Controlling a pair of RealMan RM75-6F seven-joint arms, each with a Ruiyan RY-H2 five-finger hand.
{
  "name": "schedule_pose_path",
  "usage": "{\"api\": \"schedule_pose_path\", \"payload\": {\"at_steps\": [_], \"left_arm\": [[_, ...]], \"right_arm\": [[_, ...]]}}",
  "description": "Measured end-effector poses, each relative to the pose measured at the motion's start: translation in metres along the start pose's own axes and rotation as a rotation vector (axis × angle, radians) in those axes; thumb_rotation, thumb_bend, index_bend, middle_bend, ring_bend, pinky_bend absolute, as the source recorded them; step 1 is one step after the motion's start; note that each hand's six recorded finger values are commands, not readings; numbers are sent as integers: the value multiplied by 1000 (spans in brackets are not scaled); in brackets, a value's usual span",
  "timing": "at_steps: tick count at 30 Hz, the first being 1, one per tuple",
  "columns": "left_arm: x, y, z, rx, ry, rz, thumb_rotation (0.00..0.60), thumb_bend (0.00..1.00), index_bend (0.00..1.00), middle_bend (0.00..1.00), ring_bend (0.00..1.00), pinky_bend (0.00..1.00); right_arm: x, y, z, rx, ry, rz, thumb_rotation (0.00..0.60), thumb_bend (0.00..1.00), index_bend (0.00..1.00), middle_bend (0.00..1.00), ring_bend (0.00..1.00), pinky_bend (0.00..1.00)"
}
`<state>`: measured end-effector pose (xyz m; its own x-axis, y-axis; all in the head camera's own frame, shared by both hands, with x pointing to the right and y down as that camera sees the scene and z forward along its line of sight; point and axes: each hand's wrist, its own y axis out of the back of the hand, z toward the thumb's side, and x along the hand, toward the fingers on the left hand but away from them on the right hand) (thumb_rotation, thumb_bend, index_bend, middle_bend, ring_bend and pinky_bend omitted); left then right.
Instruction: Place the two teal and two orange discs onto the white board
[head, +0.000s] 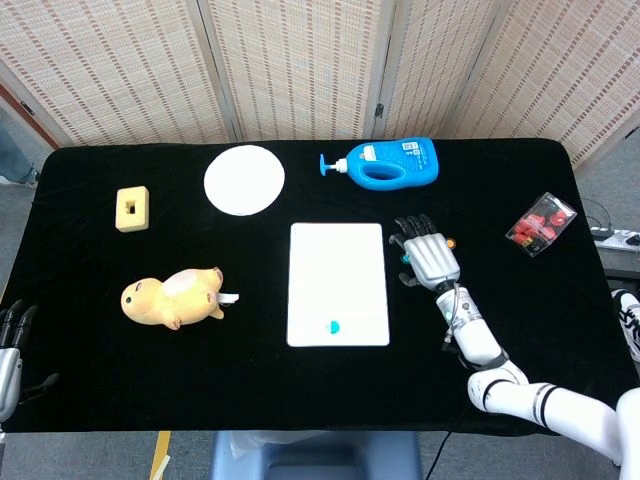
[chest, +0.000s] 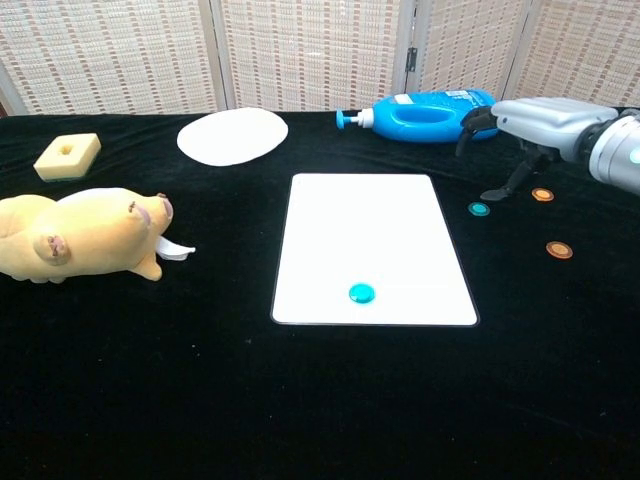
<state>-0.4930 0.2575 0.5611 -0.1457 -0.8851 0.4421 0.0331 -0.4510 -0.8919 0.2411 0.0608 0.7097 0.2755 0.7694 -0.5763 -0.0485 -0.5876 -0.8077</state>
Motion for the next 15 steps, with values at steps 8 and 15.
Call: {"api": "schedule_pose_path", "payload": {"at_steps": [8,15], "left_arm": [[-1,1,1,-1,-1,-8,600,100,0,0,0,0],[-1,0,2,0,-3,-16,600,100,0,0,0,0]], "right_arm": [[-17,-11,-35,33,-98,41,588,310,332,116,52,0],[-34,-33,-35,61,-127,91,587,310,388,123,52,0]]}}
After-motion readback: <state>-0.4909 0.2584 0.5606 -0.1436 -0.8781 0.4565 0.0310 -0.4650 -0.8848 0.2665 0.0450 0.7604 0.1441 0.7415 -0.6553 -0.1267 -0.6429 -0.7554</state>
